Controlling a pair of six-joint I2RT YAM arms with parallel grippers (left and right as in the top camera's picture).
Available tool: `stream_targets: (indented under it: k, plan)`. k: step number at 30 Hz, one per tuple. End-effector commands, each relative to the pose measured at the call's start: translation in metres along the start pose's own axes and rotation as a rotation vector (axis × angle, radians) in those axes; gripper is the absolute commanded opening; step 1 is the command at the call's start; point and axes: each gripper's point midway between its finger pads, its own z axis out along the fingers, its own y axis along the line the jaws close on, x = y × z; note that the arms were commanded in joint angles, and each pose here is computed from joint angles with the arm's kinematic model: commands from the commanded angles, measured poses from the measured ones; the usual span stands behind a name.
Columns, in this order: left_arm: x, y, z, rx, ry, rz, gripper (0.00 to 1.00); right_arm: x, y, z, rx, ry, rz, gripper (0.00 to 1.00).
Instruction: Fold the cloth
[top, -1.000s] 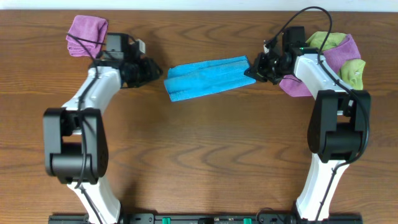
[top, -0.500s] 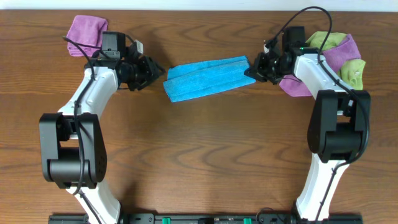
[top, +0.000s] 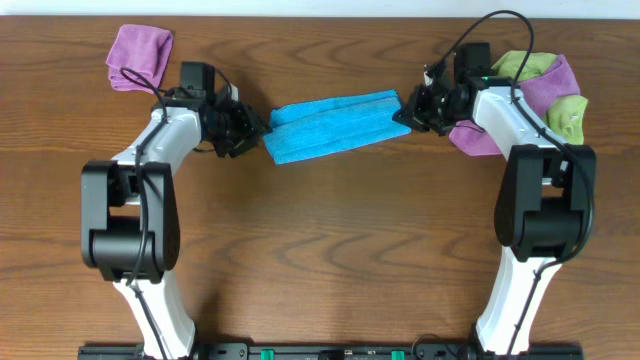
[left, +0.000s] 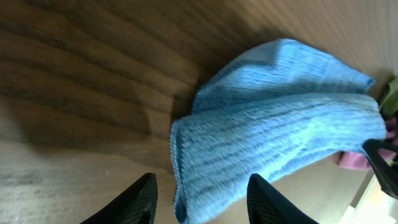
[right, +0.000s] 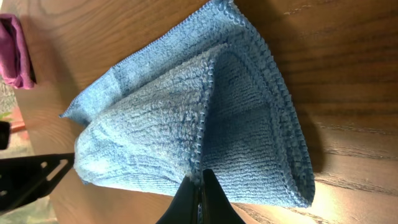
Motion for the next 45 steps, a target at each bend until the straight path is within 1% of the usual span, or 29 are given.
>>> stream_targets:
  k: [1, 7, 9, 11, 14, 17, 24, 31, 34, 39, 41, 45]
  plan:
    - [0.005, -0.001, 0.010, 0.008, 0.027, -0.034, 0.48, -0.004, 0.001, 0.000, -0.015, -0.001, -0.014, 0.01]
    - [0.004, -0.008, 0.017, 0.047, 0.033, -0.041, 0.47, -0.004, 0.001, 0.000, -0.015, -0.001, -0.014, 0.01]
    - [0.000, -0.009, 0.017, 0.045, 0.016, -0.036, 0.43, -0.004, 0.001, 0.000, -0.015, -0.001, -0.014, 0.02]
    - [-0.001, -0.009, 0.017, 0.046, 0.009, -0.033, 0.31, -0.004, 0.001, 0.000, -0.015, -0.001, -0.014, 0.01]
    - [-0.004, -0.011, 0.017, 0.048, -0.004, -0.039, 0.06, -0.004, 0.001, 0.000, -0.015, -0.001, -0.014, 0.02]
    - [-0.009, -0.016, 0.017, 0.066, -0.024, -0.020, 0.06, -0.004, 0.001, 0.000, -0.015, -0.001, -0.014, 0.01]
    - [-0.034, -0.038, 0.014, 0.142, -0.126, 0.075, 0.06, -0.009, 0.003, 0.000, -0.023, -0.021, -0.030, 0.01]
    - [-0.046, -0.039, 0.014, 0.135, -0.186, 0.100, 0.06, -0.020, 0.008, -0.001, -0.042, -0.061, -0.048, 0.01]
    - [-0.043, -0.038, 0.018, 0.128, -0.172, 0.116, 0.06, -0.019, 0.009, -0.001, -0.046, -0.058, -0.041, 0.01]
    - [-0.018, -0.017, 0.025, 0.041, -0.076, 0.114, 0.06, -0.005, 0.008, 0.000, -0.055, 0.000, -0.007, 0.01]
    - [-0.015, -0.010, 0.025, 0.008, -0.070, 0.108, 0.06, -0.003, 0.007, 0.000, -0.050, 0.010, 0.000, 0.01]
    - [-0.018, -0.009, 0.025, 0.000, -0.082, 0.118, 0.06, -0.002, 0.004, 0.000, -0.035, 0.009, -0.002, 0.02]
